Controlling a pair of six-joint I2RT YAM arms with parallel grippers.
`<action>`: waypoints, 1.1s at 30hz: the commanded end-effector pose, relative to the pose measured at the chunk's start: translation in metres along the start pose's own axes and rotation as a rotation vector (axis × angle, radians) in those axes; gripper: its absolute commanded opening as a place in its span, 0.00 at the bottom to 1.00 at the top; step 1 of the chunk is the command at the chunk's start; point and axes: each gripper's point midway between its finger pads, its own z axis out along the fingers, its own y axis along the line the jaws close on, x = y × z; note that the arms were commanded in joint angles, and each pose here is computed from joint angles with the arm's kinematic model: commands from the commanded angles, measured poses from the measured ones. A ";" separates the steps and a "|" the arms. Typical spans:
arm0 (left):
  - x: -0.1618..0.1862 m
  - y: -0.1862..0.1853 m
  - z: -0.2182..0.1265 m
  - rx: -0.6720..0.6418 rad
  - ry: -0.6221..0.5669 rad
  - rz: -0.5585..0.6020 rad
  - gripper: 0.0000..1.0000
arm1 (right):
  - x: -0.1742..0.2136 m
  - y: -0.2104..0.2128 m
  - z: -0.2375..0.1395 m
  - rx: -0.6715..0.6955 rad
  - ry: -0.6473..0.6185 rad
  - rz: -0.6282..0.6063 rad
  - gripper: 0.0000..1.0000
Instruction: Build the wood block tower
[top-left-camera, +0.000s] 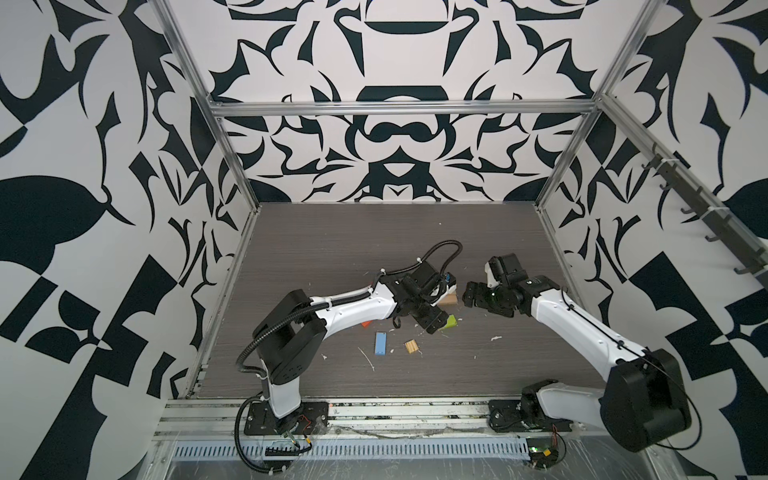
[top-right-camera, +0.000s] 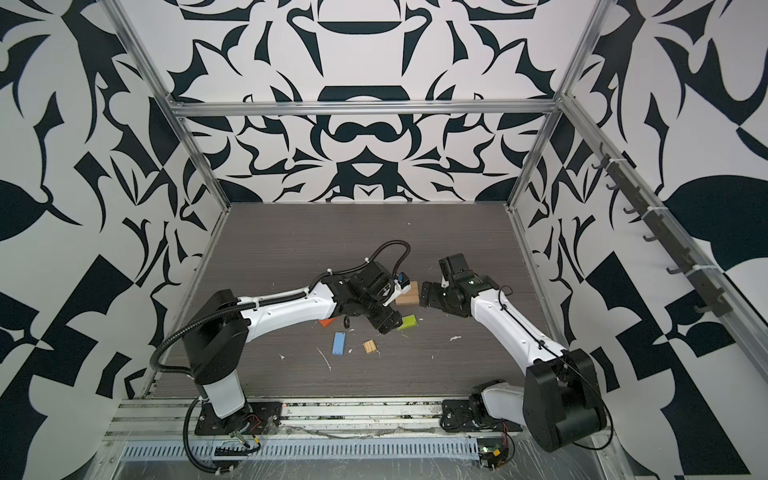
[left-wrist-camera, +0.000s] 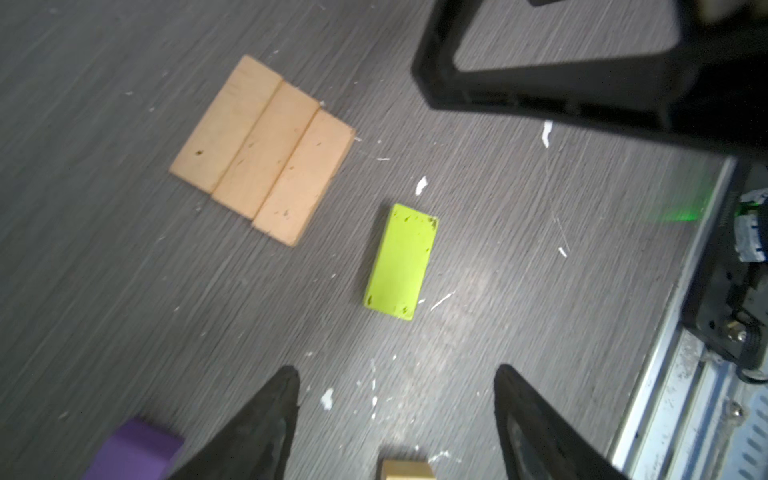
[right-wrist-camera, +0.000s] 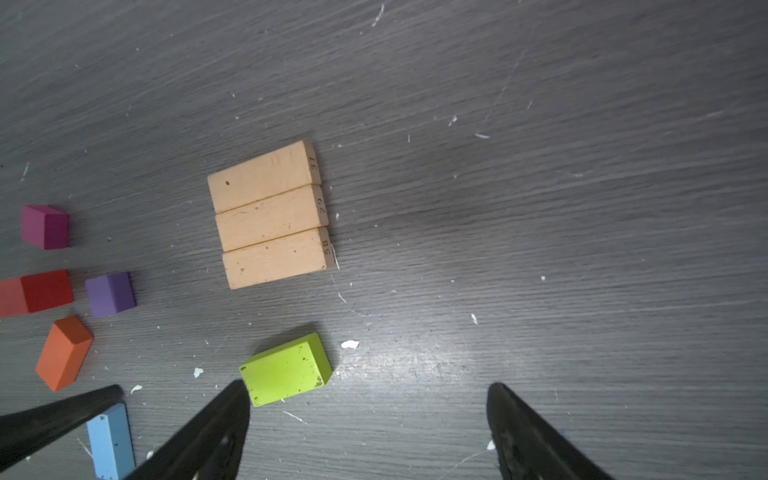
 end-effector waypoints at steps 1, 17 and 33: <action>-0.004 -0.006 0.008 -0.003 0.031 0.030 0.76 | -0.001 0.001 -0.006 -0.035 -0.019 0.015 0.93; -0.004 -0.016 0.044 -0.023 0.129 0.087 0.68 | -0.008 -0.035 -0.019 0.011 -0.086 0.084 0.93; 0.012 -0.009 0.070 -0.050 0.179 0.080 0.64 | -0.011 -0.038 -0.022 -0.013 -0.086 0.100 0.93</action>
